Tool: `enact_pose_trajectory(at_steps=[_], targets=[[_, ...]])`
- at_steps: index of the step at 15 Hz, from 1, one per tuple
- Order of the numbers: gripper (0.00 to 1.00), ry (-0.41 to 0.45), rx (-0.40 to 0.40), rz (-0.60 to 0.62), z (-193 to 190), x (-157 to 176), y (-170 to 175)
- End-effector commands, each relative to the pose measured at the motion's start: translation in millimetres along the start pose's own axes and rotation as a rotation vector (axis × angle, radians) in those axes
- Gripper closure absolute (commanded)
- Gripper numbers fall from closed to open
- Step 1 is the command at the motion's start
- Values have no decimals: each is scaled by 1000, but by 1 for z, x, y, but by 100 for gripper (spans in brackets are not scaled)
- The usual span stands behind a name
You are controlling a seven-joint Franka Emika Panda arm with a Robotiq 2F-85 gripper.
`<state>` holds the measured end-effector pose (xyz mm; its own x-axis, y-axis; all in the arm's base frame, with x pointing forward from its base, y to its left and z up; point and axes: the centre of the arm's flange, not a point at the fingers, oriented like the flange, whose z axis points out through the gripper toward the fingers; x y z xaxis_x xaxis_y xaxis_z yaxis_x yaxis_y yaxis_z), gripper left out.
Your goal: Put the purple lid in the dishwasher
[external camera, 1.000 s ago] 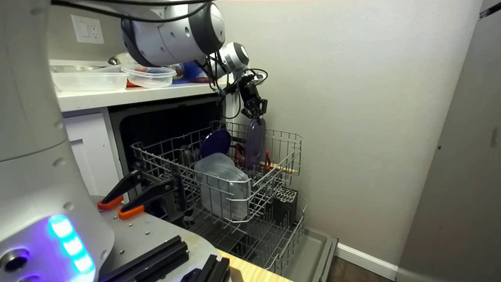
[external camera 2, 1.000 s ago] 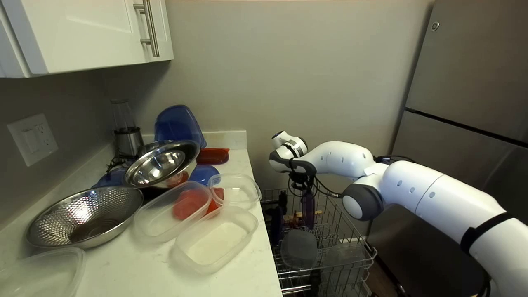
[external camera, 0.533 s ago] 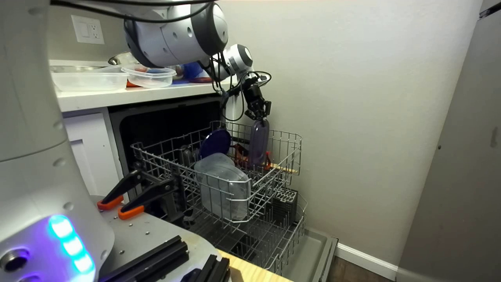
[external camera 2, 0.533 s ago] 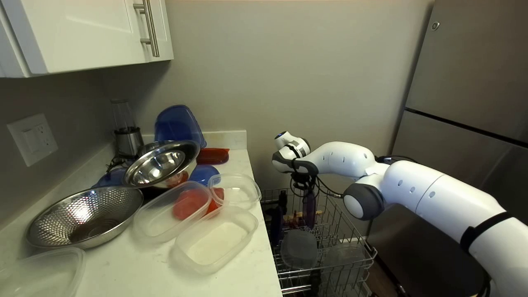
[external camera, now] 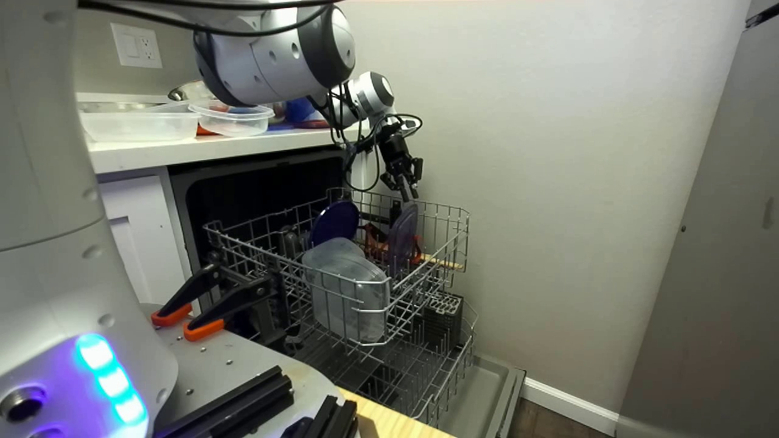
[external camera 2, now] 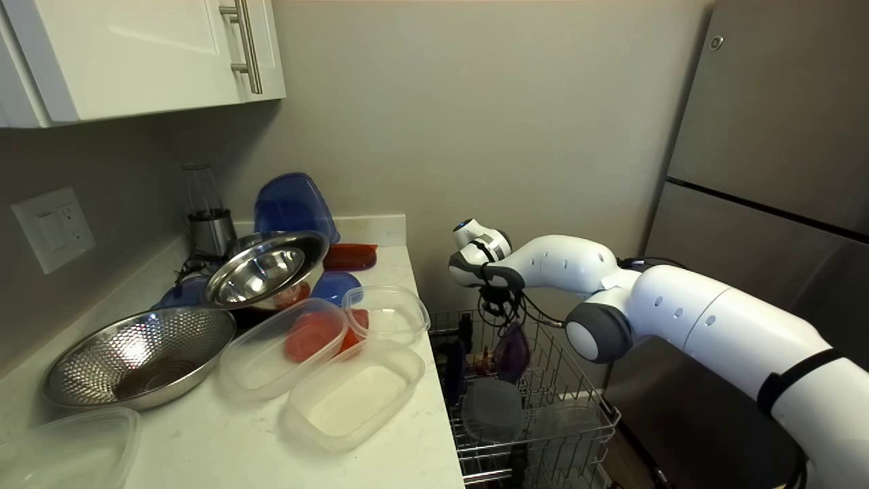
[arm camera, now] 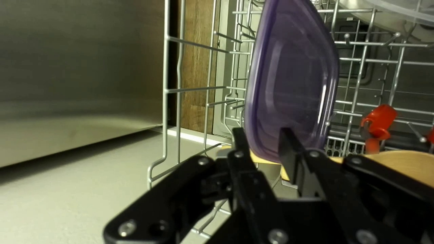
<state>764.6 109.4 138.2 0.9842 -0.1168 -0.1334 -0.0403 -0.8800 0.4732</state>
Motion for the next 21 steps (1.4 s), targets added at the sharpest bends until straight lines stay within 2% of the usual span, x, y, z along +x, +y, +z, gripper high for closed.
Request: enact_pose_trajectory(at_steps=[1,7,16,21], targets=[[38,8,14,29,15,-41,11],[2,7,15,30,13,-41,13],[0,14,11,48,4,-44,20],[0,17,34,77,-27,-62,26]])
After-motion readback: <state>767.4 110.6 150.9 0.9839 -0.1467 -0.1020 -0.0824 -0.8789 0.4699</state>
